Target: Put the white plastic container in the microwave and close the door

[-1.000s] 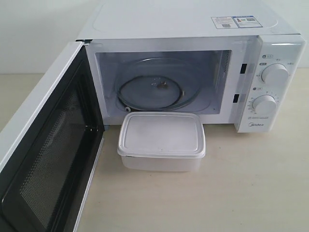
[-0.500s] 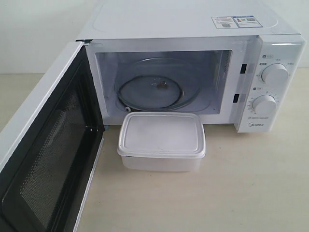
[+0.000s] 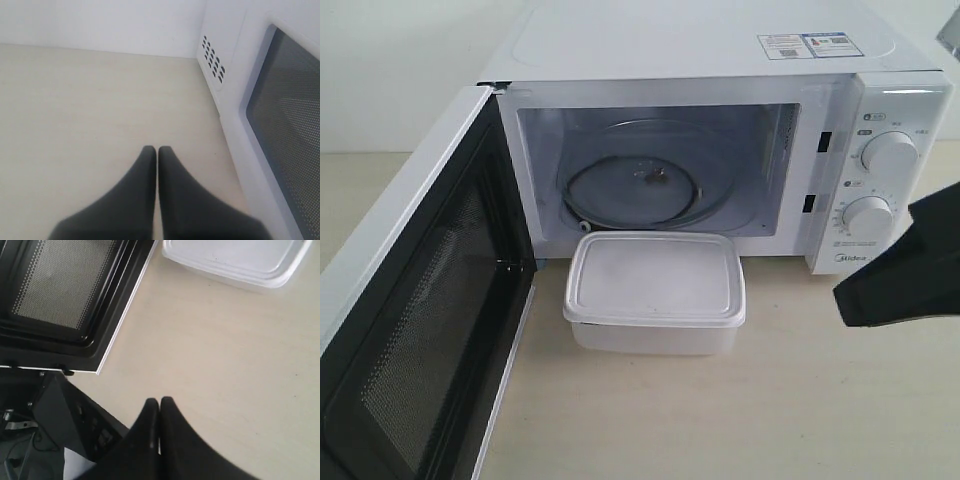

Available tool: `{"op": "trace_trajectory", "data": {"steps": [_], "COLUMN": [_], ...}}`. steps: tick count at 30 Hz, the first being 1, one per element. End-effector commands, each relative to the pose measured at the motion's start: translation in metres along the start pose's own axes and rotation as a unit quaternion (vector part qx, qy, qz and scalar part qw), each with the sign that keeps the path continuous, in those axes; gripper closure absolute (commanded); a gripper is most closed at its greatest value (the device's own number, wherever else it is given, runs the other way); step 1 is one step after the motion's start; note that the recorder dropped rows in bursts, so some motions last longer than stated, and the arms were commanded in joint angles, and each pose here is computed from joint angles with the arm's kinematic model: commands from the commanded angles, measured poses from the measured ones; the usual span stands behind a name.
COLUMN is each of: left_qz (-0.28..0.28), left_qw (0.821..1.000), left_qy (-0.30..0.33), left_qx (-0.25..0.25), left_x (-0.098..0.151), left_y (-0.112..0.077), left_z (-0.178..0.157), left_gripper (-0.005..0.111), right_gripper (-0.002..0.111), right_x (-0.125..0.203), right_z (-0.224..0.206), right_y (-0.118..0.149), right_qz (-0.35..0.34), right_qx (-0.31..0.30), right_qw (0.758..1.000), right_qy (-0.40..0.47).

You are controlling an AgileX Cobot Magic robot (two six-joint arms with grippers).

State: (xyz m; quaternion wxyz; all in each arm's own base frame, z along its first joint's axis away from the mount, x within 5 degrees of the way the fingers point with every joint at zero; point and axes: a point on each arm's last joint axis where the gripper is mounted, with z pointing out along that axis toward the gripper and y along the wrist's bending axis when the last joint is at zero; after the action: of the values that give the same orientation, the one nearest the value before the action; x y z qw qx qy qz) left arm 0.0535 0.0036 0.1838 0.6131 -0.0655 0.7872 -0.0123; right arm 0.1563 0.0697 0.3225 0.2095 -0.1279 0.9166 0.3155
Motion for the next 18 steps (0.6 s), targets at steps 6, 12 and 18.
{"op": "trace_trajectory", "data": {"steps": [6, 12, 18], "left_qz": [-0.003, -0.003, -0.003], "left_qw": [1.0, 1.0, 1.0], "left_qy": [0.0, 0.0, 0.0], "left_qx": [0.0, 0.0, 0.0], "left_x": [0.001, 0.001, 0.001], "left_y": [0.0, 0.0, 0.0], "left_z": [0.0, 0.0, 0.0], "left_gripper": [0.103, 0.103, 0.103], "right_gripper": [0.108, 0.108, 0.108], "right_x": [0.003, 0.028, 0.042], "right_z": [0.025, 0.058, 0.078], "right_y": [0.049, 0.072, 0.055], "right_qz": [-0.083, -0.104, -0.097], "right_qx": [-0.114, -0.117, 0.017], "right_qw": [0.989, 0.987, 0.992], "right_qy": [-0.032, -0.032, -0.073]}}
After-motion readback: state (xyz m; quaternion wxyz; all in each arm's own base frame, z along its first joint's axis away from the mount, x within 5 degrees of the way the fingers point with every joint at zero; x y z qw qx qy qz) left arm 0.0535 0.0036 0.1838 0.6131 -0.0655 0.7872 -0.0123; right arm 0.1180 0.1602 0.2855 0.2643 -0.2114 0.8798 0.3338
